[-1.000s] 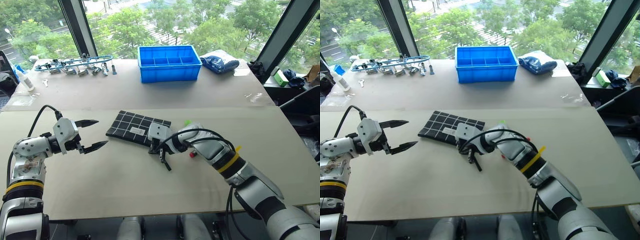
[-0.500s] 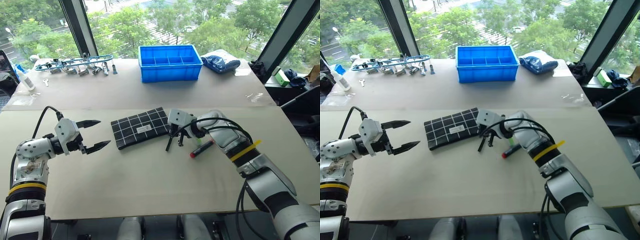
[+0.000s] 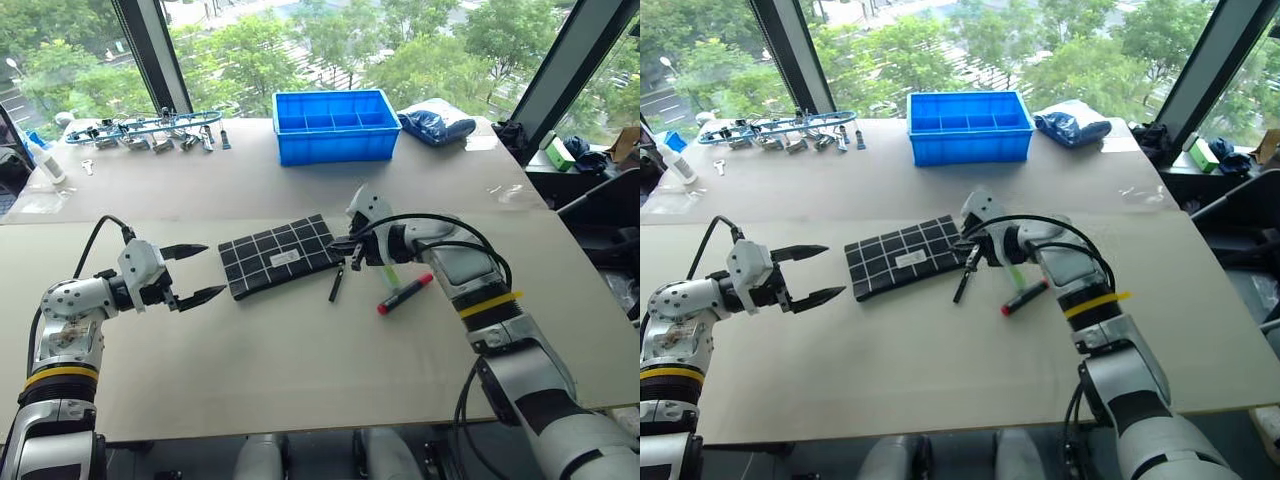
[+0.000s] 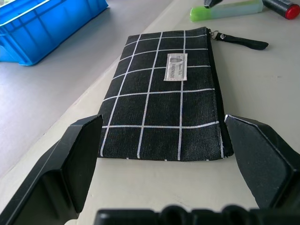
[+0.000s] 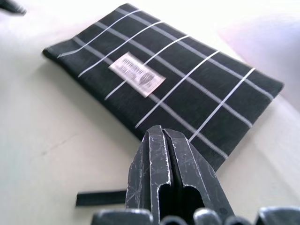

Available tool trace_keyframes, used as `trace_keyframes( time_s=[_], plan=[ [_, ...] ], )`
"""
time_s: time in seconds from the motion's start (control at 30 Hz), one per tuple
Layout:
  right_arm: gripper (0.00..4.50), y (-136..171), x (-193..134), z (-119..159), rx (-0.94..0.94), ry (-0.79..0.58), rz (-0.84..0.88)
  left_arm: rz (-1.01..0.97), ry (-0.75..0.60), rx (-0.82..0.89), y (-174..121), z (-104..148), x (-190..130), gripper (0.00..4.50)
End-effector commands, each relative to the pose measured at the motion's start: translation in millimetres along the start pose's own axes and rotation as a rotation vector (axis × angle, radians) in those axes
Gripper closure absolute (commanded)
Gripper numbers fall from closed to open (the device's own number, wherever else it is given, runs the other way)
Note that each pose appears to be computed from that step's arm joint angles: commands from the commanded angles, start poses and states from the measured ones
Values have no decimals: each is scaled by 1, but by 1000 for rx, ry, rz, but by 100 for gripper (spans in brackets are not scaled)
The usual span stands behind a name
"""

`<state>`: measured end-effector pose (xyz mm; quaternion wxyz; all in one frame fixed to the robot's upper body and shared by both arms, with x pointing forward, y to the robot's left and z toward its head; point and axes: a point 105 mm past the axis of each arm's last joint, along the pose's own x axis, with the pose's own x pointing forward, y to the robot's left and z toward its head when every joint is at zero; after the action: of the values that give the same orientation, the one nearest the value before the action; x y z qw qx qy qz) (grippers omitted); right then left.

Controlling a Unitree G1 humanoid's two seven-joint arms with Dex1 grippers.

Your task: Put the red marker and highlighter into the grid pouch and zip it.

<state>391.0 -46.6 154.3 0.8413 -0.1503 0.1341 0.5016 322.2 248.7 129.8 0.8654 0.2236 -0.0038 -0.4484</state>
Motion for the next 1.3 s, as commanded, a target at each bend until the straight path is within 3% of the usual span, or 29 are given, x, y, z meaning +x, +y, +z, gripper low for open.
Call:
trace_keyframes(
  time_s=[0.03,0.13,0.23,0.33,0.87,1.07,1.3],
  plan=[
    [445,-5,4,5,-15,3,-51,-33,14,31,-3,1,-2,0],
    [445,-4,9,0,-18,23,-60,-42,18,44,-4,1,-3,0],
    [445,-4,23,-39,-125,215,-117,-60,51,75,-6,-2,-3,0],
    [445,-6,25,-55,-167,291,-145,-80,73,94,-9,-6,-3,0],
    [445,-7,25,-45,-186,240,-163,-163,197,325,-15,-32,18,0],
    [445,-4,23,-46,-182,242,-159,-144,111,339,-16,-24,36,0],
    [445,-3,25,-44,-190,244,-153,-233,117,391,-32,-30,54,0]
  ],
)
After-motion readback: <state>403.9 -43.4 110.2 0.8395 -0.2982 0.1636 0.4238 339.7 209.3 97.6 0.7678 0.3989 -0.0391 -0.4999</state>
